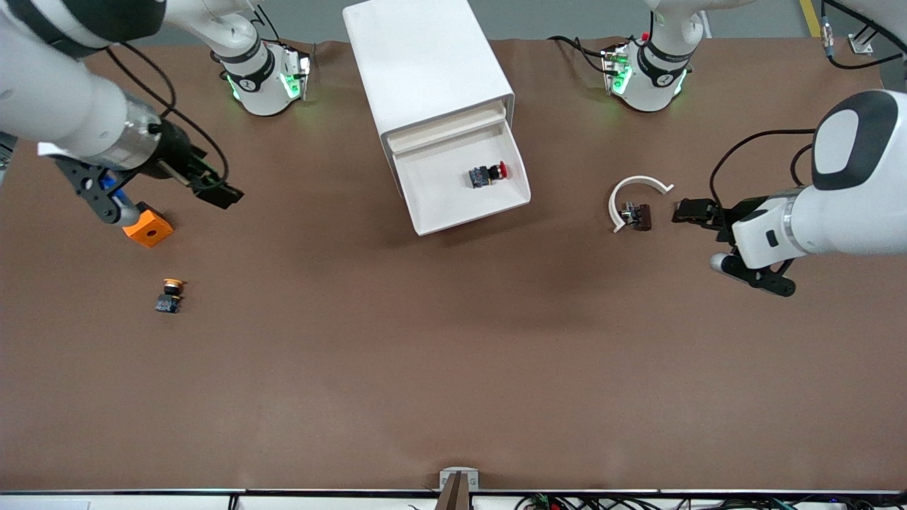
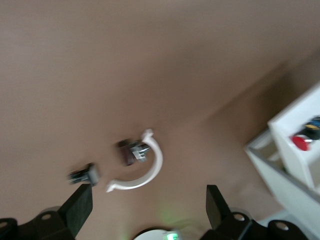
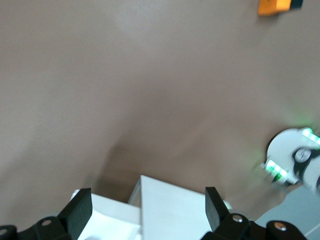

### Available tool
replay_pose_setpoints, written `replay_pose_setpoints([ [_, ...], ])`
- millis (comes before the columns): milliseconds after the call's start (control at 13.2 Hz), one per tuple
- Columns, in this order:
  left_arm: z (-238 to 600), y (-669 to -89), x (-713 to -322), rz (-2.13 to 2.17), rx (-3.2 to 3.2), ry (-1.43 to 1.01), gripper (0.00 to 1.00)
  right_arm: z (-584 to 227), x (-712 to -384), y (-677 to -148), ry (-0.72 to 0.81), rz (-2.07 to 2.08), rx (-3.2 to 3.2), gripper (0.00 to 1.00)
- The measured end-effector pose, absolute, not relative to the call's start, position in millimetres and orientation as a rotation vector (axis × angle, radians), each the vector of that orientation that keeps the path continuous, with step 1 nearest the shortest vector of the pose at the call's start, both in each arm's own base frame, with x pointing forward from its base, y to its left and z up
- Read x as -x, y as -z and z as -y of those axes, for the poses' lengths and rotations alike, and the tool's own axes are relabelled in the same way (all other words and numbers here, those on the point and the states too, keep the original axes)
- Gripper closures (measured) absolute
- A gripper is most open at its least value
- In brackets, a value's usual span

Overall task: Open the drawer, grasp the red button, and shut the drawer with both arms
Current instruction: 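Withdraw the left gripper while the right gripper moves over the drawer, then lower the right gripper into the drawer and grasp the red-ringed button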

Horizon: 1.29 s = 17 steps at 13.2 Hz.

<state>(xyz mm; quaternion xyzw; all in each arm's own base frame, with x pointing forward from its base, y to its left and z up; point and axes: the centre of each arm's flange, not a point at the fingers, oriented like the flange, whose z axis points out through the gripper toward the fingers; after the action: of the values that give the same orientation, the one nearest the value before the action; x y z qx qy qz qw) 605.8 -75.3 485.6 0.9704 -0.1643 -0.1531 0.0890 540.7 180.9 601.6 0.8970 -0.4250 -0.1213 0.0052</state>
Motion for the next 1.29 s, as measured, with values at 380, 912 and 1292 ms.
replay_pose_setpoints([
  [380,32,-517,-607,0.406,-3.078,0.442,0.00,-293,-511,-599,0.306,1.636,-2.665,0.00],
  [912,-25,-562,-611,0.237,-3.150,0.250,0.00,-424,-486,-538,0.297,1.749,-2.569,0.00],
  [1292,-11,-566,-620,-0.141,-3.106,0.132,0.00,-491,-454,-494,0.292,1.708,-2.535,0.00],
])
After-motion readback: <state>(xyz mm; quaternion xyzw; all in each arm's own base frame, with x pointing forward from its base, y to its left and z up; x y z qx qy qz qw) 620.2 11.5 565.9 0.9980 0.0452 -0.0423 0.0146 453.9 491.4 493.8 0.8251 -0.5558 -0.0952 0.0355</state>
